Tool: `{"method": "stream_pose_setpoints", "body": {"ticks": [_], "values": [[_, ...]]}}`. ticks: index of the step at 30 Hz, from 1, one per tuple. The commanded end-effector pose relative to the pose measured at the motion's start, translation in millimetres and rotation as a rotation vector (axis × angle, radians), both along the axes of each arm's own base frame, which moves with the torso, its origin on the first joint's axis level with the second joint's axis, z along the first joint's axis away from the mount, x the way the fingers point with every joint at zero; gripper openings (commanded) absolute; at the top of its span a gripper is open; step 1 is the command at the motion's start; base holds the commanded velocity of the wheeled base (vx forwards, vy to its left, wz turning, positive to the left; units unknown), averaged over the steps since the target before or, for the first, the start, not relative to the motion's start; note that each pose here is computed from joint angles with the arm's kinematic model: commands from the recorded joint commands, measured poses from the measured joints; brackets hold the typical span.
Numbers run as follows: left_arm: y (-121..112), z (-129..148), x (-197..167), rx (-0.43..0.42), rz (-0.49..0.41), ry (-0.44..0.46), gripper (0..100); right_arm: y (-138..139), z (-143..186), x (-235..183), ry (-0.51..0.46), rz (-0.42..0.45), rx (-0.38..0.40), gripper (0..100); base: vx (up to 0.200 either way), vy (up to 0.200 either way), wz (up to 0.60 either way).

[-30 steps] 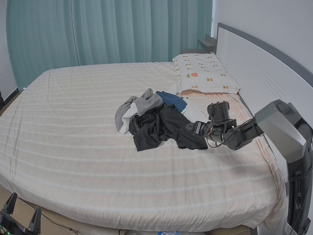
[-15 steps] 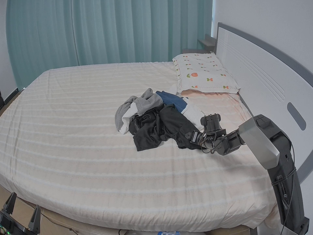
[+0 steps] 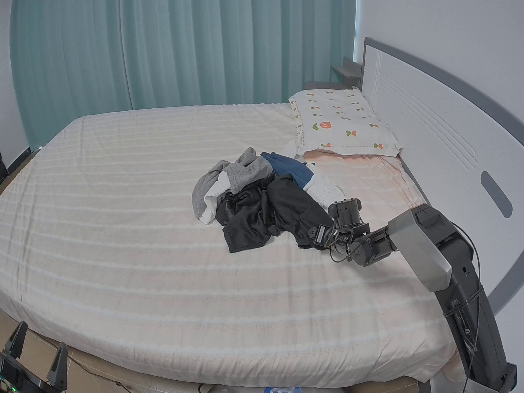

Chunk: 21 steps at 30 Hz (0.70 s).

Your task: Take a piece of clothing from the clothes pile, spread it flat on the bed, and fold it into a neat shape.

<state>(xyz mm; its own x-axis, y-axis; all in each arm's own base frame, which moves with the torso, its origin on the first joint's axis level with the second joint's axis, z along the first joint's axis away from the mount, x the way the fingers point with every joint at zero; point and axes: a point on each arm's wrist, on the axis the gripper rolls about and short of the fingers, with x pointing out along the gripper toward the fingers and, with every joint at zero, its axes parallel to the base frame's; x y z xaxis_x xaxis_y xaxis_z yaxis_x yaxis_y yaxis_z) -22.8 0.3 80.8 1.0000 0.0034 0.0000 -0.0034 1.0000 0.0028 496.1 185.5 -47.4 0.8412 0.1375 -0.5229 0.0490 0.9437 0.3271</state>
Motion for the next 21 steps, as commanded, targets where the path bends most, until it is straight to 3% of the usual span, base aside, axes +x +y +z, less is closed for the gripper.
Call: {"method": "stream_pose_setpoints", "body": {"ticks": [1, 7, 13, 18, 19, 21], "values": [[0.0, -5.3, 0.1, 0.0, 0.001, 0.002, 100, 3.4, 0.3, -0.3, -0.006, 0.003, 0.01, 0, 0.0, 0.0, 0.0], [0.0, -5.3, 0.1, -0.001, 0.001, 0.002, 100, -10.0, 46.6, -15.5, -0.069, -0.038, 0.095, 0, 0.0, 0.0, 0.0], [0.0, -5.3, 0.1, -0.003, 0.001, 0.002, 100, -22.1, 79.9, -54.9, -0.091, 0.001, 0.135, 0, 0.0, 0.0, 0.0], [0.4, -5.1, 0.1, -0.012, 0.018, 0.0, 100, -22.0, 106.3, -112.7, -0.114, 0.119, 0.204, 0, 0.0, 0.0, 0.0], [0.4, -5.1, 0.1, -0.006, 0.017, 0.0, 100, -22.3, 121.6, -143.8, -0.158, 0.194, 0.265, 0, 0.0, 0.0, 0.0], [0.3, -5.3, -0.1, -0.004, 0.015, 0.0, 100, -23.0, 133.5, -168.8, -0.194, 0.237, 0.296, 0, 0.0, 0.0, 0.0]]}}
